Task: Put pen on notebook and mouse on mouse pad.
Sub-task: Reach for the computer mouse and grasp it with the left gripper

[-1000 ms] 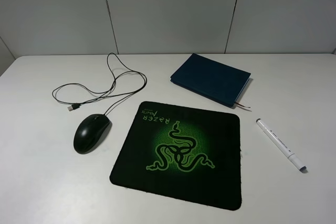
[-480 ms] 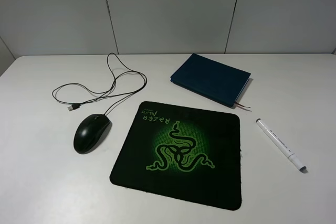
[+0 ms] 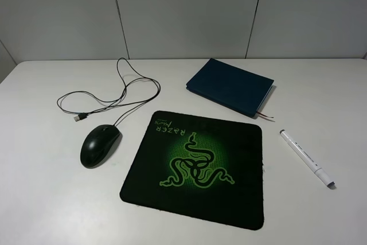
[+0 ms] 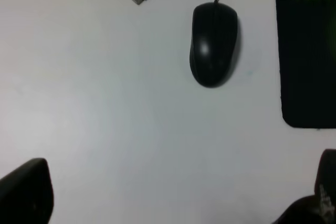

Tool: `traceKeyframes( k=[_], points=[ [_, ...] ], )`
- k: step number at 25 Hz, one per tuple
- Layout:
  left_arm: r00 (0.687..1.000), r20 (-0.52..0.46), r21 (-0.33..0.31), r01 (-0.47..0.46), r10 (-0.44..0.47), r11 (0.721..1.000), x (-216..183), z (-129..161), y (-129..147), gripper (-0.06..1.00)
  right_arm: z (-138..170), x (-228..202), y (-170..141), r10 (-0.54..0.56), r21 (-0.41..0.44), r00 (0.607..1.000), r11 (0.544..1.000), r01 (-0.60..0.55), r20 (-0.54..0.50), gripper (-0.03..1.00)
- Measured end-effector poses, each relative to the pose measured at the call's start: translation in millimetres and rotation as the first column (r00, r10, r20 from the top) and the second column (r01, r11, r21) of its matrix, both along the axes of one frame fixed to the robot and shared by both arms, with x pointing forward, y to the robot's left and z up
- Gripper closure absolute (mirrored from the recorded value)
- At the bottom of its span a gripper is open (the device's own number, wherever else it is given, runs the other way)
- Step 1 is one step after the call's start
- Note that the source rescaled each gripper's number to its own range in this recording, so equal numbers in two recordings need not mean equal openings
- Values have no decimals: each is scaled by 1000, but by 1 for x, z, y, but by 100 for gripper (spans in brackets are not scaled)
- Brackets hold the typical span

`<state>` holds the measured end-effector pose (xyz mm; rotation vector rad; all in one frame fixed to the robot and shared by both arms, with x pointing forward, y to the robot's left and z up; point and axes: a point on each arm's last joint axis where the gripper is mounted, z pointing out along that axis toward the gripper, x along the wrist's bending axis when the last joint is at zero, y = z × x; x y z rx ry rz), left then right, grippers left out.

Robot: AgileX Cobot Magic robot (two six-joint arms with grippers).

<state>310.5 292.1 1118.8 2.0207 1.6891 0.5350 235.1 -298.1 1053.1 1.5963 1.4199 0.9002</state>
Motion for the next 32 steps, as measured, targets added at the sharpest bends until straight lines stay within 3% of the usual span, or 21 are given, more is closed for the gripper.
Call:
traceKeyframes(
  k=[8,20,32],
  points=[
    [979,-200,36,-29,35,999,54,-18,-6,-6,0,0,0,0,0,1000,1000,0,0,-3],
    [904,-428,82,62,-21,995,132,-82,-38,-6,0,0,0,0,0,1000,1000,0,0,-3],
    [861,-506,95,99,-37,991,177,-146,-56,-6,0,0,0,0,0,1000,1000,0,0,-3]
  ],
)
